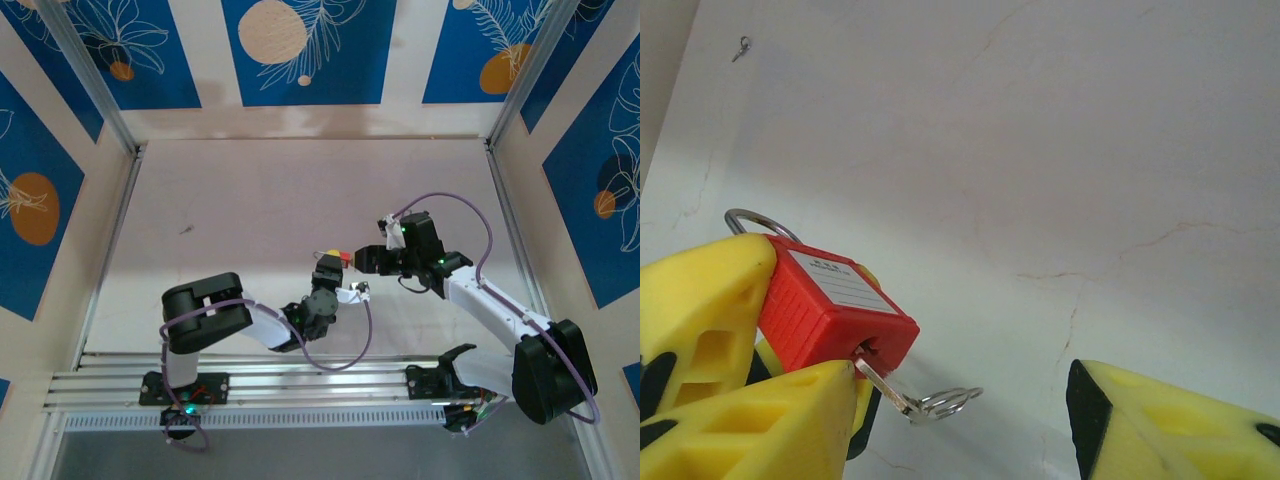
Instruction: Unlock with the key
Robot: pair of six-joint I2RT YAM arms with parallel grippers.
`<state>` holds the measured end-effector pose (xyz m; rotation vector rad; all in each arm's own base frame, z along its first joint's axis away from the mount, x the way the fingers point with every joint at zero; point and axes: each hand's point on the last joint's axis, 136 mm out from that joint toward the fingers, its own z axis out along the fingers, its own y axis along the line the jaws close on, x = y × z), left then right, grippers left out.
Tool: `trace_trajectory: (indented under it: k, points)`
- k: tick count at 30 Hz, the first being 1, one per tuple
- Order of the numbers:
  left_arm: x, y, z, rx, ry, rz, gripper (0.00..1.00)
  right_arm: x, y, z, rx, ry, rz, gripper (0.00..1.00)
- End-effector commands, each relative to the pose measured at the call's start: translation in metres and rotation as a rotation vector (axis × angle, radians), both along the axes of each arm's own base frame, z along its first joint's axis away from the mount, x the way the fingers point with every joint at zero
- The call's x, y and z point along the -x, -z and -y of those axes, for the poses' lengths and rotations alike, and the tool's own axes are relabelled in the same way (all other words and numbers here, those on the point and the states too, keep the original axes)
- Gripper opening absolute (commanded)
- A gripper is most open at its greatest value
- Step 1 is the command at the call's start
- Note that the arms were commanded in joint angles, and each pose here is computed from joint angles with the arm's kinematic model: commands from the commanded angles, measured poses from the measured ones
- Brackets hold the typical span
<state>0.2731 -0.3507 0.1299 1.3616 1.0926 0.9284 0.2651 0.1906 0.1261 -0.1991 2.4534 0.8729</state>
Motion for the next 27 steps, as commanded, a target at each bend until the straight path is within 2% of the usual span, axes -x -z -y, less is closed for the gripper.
trace_trajectory:
  k: [1, 27]
  points:
    - [0.000, -0.011, 0.004, 0.066, -0.008, 0.013, 0.03, 0.006, 0.005, 0.000, 0.011, -0.023, -0.005, 0.59]
    - [0.002, -0.017, 0.003, 0.103, 0.005, 0.040, 0.02, -0.012, 0.011, -0.002, -0.013, 0.003, -0.041, 0.57]
